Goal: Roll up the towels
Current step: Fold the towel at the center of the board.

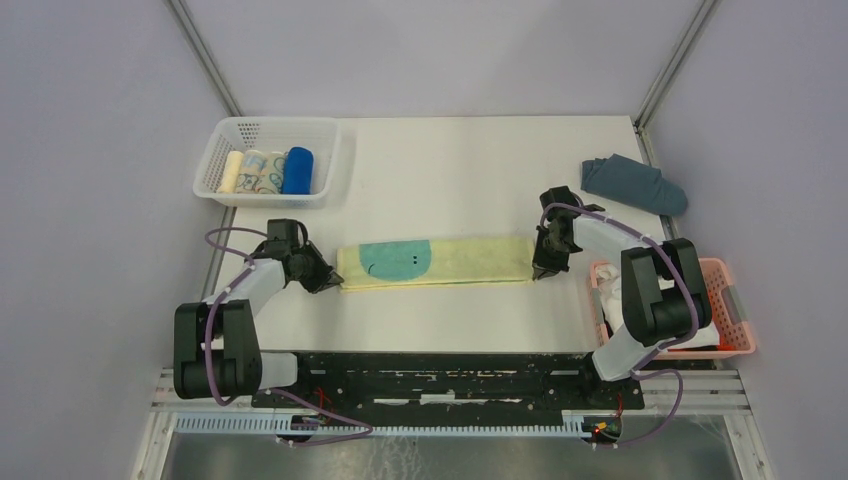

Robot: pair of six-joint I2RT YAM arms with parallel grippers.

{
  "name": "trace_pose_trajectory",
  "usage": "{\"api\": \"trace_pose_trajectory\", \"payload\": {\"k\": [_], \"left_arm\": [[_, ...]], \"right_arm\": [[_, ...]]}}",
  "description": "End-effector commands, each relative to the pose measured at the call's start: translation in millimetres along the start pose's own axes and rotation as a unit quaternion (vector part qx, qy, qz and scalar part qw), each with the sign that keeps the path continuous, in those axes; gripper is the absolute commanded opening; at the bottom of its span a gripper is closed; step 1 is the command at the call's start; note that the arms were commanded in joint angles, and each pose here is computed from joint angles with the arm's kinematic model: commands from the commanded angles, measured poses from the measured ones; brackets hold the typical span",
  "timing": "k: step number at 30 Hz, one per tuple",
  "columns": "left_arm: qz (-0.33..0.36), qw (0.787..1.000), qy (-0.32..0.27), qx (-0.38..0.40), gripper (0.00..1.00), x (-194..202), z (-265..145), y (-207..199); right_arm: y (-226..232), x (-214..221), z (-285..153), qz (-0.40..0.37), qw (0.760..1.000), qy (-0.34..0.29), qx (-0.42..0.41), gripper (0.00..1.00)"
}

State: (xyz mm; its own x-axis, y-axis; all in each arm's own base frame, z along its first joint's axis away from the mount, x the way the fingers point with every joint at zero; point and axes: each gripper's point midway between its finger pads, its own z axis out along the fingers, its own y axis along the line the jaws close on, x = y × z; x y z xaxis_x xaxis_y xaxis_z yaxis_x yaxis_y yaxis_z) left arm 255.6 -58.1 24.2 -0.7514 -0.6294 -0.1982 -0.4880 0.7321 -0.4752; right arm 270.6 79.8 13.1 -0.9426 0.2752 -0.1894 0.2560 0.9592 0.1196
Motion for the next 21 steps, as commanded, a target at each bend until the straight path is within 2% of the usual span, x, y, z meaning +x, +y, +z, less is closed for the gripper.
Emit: {"api": "trace_pose_trajectory", "payload": {"k": [1,11,21], "left_arm": [[0.026,1.0,-0.014,-0.001,0.04,-7.4,-4.2,0.4],[0.031,0.998,-0.058,0.003,0.04,-25.6,-27.8,-13.1],[0.005,0.998,-0.051,-0.038,0.03,-10.2,-9.6,16.8]], "right_arm": [[-0.7,-5.5,-5.8,0.004,1.0,-0.016,-0.001,0.09],[11.6,-6.5,-38.2,-0.001,0.999,-0.03,-0.041,0.09],[10.2,17.8,-8.7,0.027,0.998,0.009,-0.049,0.1]]}}
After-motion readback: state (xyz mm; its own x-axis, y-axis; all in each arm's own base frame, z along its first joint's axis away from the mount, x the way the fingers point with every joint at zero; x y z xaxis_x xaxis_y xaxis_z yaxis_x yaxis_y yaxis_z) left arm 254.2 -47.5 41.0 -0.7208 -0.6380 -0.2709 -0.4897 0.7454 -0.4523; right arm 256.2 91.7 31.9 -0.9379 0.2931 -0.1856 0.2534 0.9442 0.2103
